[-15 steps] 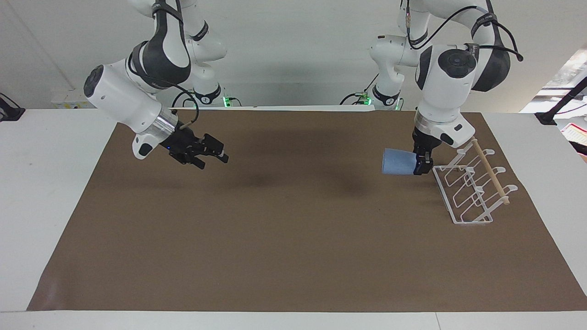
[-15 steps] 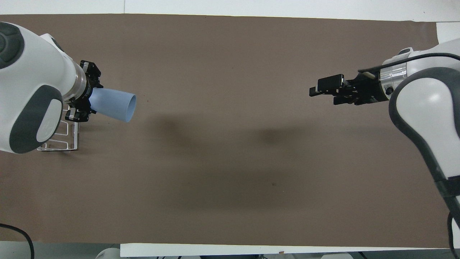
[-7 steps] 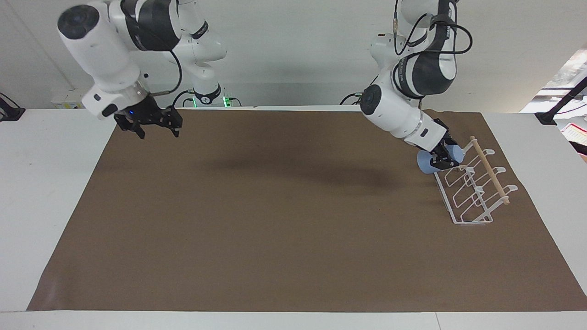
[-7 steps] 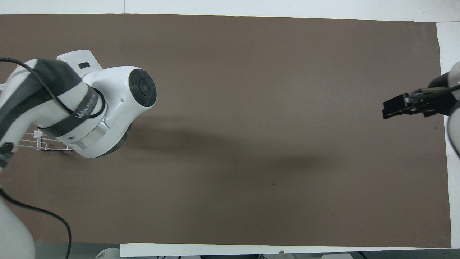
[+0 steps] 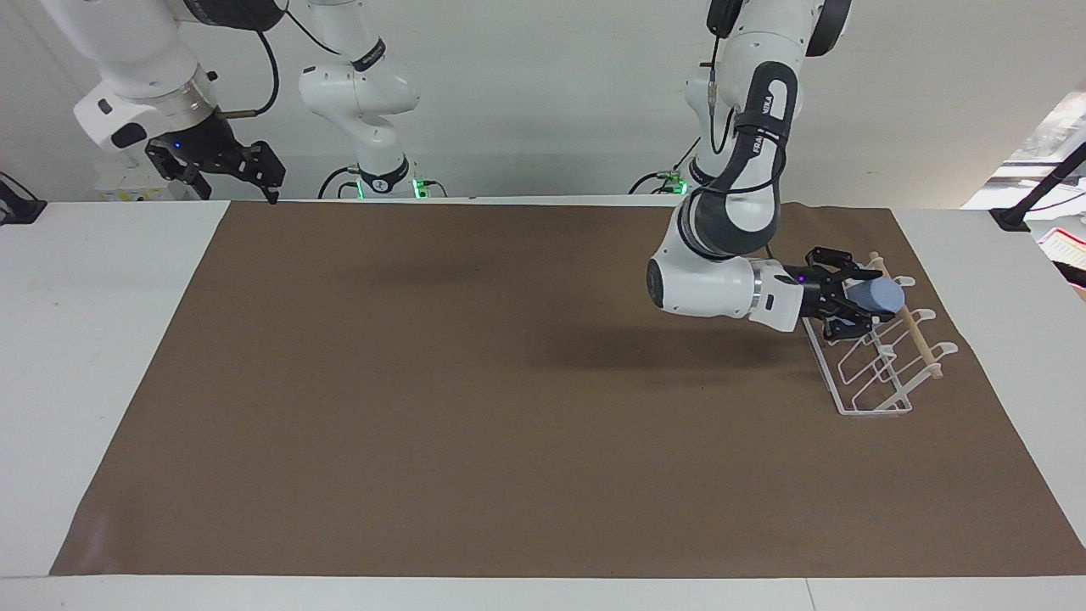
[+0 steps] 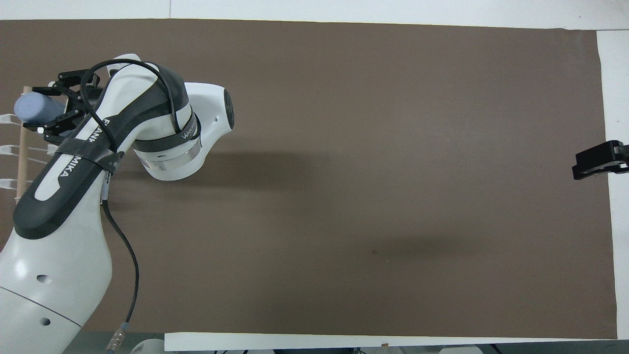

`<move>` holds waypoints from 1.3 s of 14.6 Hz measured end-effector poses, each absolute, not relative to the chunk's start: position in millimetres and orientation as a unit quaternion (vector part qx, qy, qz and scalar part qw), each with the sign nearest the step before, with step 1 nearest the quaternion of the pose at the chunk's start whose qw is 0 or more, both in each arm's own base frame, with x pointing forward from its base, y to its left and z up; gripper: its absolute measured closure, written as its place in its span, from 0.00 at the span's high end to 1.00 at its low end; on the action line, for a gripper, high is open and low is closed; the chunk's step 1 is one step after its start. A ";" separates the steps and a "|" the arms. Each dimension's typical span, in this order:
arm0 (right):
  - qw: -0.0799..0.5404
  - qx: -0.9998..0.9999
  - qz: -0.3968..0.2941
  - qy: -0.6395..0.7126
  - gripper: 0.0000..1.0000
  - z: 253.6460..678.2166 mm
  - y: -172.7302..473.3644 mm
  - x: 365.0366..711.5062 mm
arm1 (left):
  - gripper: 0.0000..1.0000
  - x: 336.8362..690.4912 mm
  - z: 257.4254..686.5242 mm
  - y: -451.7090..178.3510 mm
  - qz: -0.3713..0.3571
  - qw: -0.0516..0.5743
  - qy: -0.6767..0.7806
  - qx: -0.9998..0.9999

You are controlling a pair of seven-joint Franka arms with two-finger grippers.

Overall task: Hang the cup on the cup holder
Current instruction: 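Carry the cup with the left gripper onto the rack dowel, then release the cup on the rack and lift the left gripper away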

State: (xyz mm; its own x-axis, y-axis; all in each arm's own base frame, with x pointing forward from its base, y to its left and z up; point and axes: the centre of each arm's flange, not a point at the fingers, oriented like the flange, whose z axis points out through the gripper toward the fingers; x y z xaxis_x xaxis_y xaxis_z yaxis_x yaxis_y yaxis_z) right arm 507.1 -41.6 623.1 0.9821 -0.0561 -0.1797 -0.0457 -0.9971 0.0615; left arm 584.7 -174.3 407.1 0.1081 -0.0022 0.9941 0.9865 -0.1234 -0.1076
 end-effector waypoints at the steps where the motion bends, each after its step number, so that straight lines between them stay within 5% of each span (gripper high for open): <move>1: 0.029 0.995 -0.093 -0.025 1.00 621.1 -40.6 507.0 | 0.67 588.7 403.6 -167.7 -0.508 0.495 -0.442 -0.549; 19: 0.029 0.995 -0.092 -0.023 1.00 622.3 -39.3 505.7 | 0.67 623.8 335.3 -144.9 -0.527 0.455 -0.477 -0.537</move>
State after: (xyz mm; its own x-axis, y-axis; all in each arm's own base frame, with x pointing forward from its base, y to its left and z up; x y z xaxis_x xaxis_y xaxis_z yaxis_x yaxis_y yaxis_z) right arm 505.7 -39.3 622.3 0.9819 -0.0517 -0.1820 -0.0412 -0.9973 0.0613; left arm 623.8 -144.9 335.3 -0.0103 0.0335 0.9994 0.9912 -0.1315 0.0147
